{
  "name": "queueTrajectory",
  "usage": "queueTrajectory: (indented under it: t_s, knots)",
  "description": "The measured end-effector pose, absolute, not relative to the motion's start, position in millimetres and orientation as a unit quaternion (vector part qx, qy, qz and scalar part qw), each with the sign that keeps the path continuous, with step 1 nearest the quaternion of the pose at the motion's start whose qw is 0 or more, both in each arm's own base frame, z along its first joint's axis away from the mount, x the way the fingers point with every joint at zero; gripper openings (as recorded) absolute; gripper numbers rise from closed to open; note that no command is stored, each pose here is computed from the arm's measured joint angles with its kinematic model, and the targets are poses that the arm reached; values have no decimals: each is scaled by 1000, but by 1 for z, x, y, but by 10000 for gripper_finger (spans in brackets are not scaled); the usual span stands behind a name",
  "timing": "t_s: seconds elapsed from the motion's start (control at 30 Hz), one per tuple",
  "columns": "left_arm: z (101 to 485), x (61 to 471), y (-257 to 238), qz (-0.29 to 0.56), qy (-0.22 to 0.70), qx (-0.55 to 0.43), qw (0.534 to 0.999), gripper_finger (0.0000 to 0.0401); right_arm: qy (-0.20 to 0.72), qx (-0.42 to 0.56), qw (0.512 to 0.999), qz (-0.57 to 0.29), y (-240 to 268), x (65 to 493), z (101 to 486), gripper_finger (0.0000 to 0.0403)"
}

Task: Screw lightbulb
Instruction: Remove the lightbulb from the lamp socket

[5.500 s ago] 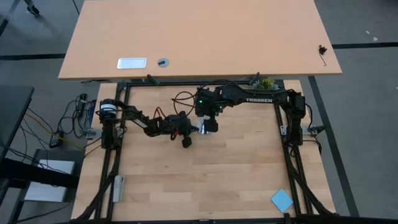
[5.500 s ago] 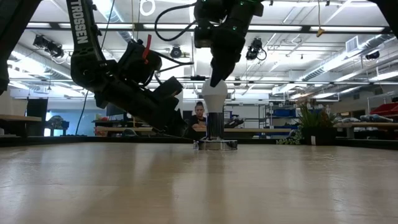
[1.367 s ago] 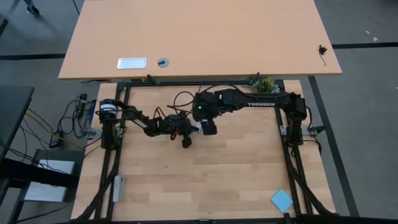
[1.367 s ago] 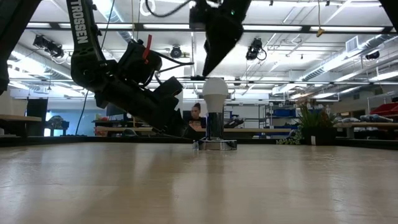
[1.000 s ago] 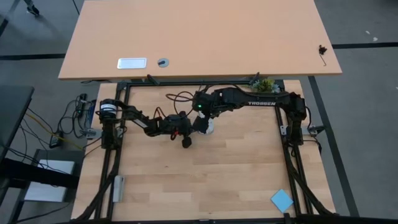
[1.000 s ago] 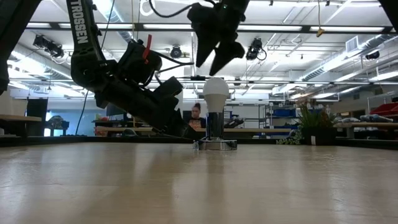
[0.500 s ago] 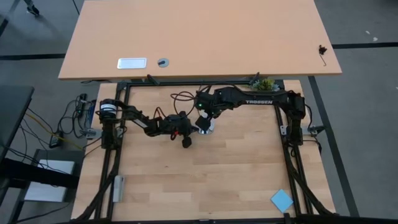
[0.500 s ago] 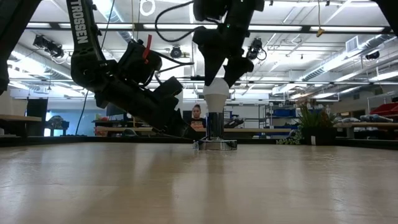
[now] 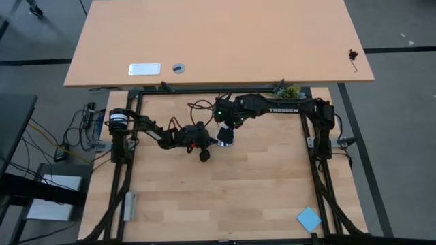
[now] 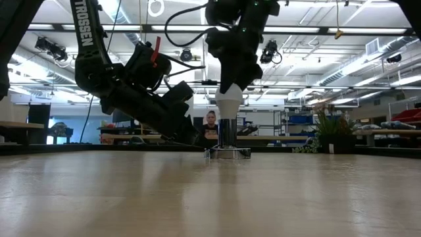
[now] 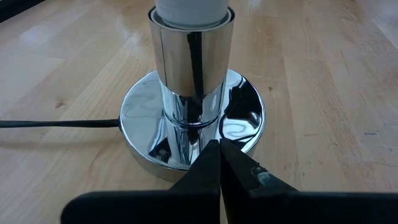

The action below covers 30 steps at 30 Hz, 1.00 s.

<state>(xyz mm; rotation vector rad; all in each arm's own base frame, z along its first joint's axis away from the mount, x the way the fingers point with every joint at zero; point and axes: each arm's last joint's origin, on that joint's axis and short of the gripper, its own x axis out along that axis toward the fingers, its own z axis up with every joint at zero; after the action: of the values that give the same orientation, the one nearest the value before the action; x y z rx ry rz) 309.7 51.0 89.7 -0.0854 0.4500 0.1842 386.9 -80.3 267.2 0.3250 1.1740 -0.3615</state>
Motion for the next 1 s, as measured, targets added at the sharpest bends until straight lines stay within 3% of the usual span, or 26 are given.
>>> queueTrajectory:
  t_s: [0.17, 0.47, 1.0]
  knots:
    - [90, 310, 51, 91, 223, -42, 970, 2, 560, 98, 817, -98, -86, 386, 267, 277]
    - [89, 310, 51, 88, 226, -32, 970, 2, 567, -88, 818, 47, -86, 385, 267, 281]
    - [90, 310, 51, 93, 223, -31, 970, 2, 535, -23, 843, -55, -74, 394, 296, 331]
